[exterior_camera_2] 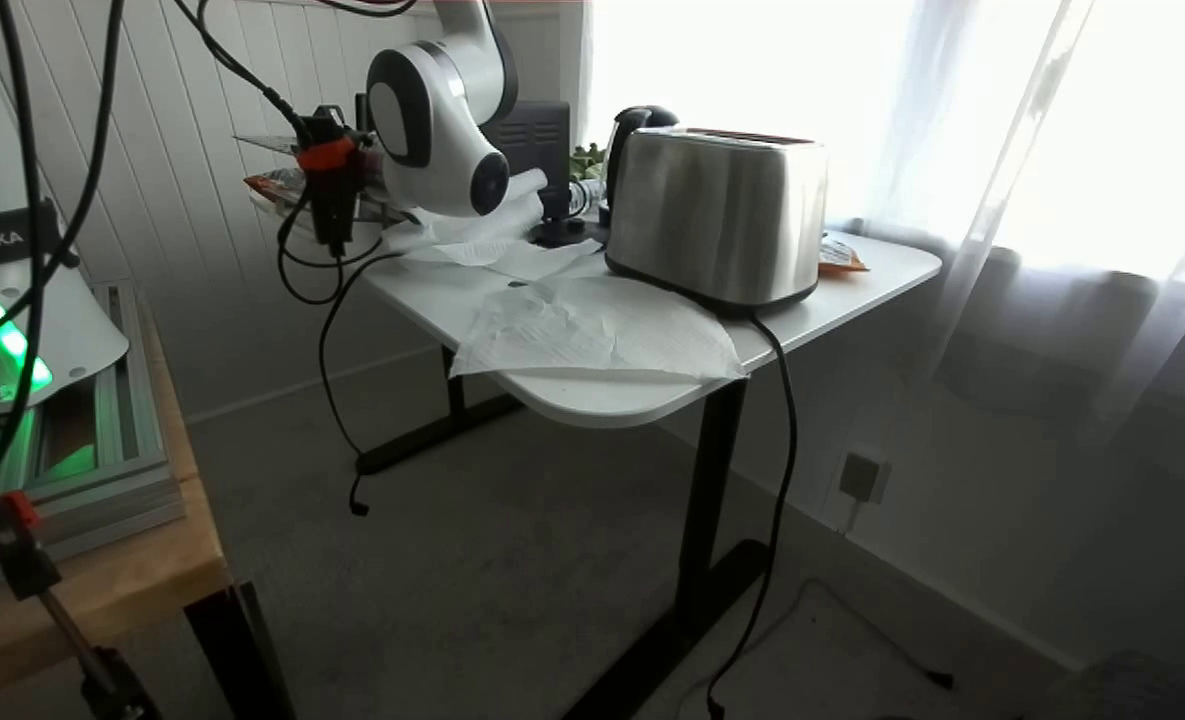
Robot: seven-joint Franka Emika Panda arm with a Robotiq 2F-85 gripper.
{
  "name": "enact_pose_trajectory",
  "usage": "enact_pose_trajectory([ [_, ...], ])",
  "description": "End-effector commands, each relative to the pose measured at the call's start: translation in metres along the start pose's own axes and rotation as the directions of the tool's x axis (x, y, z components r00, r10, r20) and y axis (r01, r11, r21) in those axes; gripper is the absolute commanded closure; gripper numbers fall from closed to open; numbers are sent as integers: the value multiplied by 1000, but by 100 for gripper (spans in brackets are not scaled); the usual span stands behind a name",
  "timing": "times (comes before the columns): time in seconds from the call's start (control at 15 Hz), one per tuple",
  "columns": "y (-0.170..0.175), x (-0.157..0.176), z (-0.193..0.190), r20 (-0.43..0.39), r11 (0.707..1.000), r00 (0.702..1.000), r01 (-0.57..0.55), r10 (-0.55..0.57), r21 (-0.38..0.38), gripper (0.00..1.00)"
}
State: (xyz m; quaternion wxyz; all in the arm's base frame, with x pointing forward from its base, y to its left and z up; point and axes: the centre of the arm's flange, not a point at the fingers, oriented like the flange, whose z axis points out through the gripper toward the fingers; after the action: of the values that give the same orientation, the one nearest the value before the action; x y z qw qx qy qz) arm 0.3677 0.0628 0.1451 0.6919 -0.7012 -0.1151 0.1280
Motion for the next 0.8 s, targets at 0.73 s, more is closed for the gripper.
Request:
enact_pose_trajectory([
  [0.73,17,10,-27,-27,999,999,-46,46,-5,98],
])
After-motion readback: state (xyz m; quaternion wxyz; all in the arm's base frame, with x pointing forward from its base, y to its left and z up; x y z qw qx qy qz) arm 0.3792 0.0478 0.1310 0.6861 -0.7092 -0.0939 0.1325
